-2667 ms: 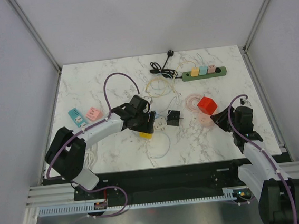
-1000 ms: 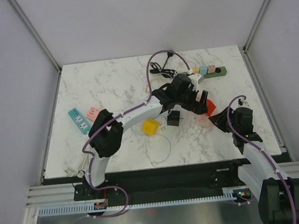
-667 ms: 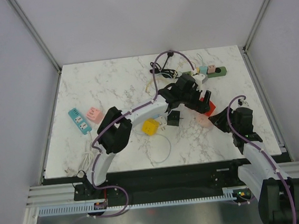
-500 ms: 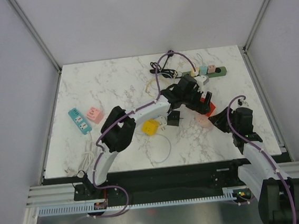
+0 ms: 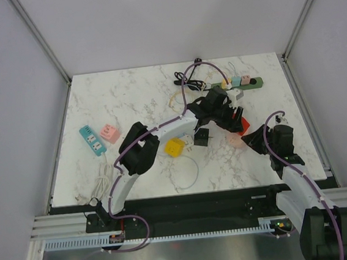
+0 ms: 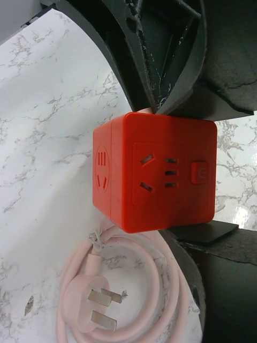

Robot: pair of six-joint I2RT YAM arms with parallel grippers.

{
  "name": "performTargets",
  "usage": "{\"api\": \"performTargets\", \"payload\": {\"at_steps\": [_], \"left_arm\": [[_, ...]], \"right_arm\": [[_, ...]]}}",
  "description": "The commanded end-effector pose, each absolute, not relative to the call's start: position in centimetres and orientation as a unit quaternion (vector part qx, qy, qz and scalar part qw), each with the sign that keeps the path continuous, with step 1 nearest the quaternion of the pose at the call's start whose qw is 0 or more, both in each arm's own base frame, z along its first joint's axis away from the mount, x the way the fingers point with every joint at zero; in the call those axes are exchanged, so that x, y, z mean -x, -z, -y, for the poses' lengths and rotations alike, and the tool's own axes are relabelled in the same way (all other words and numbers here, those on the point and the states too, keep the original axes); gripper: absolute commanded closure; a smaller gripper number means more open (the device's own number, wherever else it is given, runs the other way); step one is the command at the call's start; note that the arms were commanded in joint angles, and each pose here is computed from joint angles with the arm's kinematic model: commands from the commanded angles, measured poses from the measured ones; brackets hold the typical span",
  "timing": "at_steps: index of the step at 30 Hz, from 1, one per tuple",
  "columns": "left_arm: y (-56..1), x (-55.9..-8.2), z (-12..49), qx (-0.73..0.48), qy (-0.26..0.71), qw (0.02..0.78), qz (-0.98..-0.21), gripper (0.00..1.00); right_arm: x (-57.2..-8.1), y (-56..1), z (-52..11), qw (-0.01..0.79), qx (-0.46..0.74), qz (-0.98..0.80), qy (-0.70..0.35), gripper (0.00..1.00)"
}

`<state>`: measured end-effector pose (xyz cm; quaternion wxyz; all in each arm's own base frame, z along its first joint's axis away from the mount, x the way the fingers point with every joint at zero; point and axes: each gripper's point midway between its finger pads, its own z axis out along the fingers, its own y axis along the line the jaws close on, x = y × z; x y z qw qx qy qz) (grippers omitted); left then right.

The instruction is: Pull the plug off the socket

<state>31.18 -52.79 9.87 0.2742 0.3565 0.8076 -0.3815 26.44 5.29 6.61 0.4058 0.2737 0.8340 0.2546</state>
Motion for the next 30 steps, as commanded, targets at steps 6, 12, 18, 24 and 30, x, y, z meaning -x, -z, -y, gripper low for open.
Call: {"api": "performTargets", "payload": {"at_steps": [6,12,18,24,30], "left_arm": [[-16.2,-30.4,53.8,-0.342,0.456,0.289,-0.769,0.98],[-21.8,-29.5,53.8,-0.284,0.592,0.266,-0.706,0.98],[-21.9,-29.7,54.1,-0.286,0.539,0.288,-0.738,0.98],[-21.7,-29.5,53.3,-0.329,0.488,0.315,-0.745,0.98],[-25.3,-28.2,53.1,-0.283,0.593,0.267,-0.705,0.98]], "right_arm": [[-24.7,-4.1,-4.9,0.370,-0.271,-0.860,-0.224,1.00],[-24.3,-2.7,-3.6,0.350,-0.308,-0.866,-0.184,1.00],[-23.7,-1.9,-2.7,0.338,-0.336,-0.865,-0.158,1.00],[-23.6,-1.8,-2.1,0.340,-0.350,-0.861,-0.143,1.00],[-23.3,-1.3,-1.6,0.330,-0.366,-0.861,-0.127,1.00]]}}
